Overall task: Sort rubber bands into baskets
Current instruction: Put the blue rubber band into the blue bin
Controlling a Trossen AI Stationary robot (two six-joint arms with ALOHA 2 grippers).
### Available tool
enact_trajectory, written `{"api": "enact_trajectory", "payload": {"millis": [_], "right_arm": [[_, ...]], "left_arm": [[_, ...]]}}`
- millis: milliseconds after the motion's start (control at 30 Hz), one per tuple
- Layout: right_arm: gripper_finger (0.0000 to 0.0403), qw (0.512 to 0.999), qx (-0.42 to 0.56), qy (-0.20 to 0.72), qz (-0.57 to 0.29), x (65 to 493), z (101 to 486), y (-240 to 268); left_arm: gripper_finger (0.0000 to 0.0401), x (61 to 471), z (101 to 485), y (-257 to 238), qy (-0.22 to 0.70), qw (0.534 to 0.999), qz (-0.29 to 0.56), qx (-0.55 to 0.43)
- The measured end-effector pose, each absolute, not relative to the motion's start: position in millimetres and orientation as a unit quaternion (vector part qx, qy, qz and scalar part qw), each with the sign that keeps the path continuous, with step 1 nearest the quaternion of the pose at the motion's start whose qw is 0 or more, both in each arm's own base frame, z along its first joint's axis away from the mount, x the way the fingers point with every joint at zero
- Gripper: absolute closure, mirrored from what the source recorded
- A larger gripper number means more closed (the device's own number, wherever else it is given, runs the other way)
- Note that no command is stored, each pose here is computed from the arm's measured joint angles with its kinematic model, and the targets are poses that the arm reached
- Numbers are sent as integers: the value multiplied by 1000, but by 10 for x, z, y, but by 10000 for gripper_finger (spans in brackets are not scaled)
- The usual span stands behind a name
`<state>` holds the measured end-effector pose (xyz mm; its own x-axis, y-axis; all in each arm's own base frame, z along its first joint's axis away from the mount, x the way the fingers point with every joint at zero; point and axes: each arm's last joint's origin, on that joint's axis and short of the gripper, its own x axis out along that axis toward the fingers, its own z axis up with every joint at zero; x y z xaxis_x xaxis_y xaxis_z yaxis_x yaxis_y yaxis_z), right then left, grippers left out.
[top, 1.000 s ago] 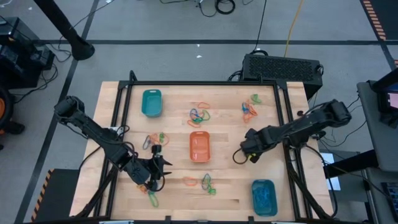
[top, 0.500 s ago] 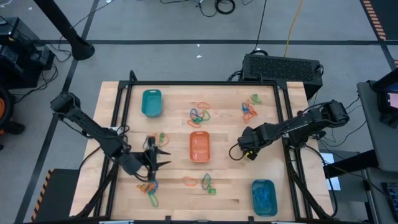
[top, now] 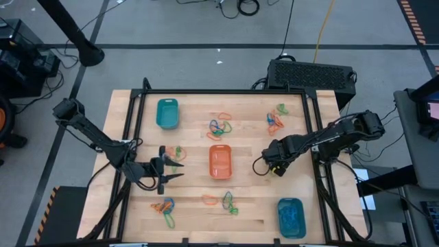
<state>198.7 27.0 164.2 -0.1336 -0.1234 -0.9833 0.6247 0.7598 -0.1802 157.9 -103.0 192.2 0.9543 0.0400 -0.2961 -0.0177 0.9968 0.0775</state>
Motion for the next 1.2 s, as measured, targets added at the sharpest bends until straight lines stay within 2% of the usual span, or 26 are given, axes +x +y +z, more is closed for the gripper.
{"api": "enact_trajectory", "payload": {"millis": [333,500,633,867,1200], "right_arm": [[259,653,183,681,-275,2073,1524,257],[264,641,178,692,-281,2084,1462,247],[292,636,174,697,-283,2072,1459,245],[393,624,166,708,-287,2053,1492,242],[402,612,159,716,-297,2193,1893,263]], "left_arm": [[244,1581,1920,-1033,153,988,6,36],[244,1589,1934,-1033,146,988,3,40],[244,1605,1937,-1014,146,989,5,36],[244,1622,1937,-990,147,989,7,34],[244,1639,1940,-973,147,989,3,29]]}}
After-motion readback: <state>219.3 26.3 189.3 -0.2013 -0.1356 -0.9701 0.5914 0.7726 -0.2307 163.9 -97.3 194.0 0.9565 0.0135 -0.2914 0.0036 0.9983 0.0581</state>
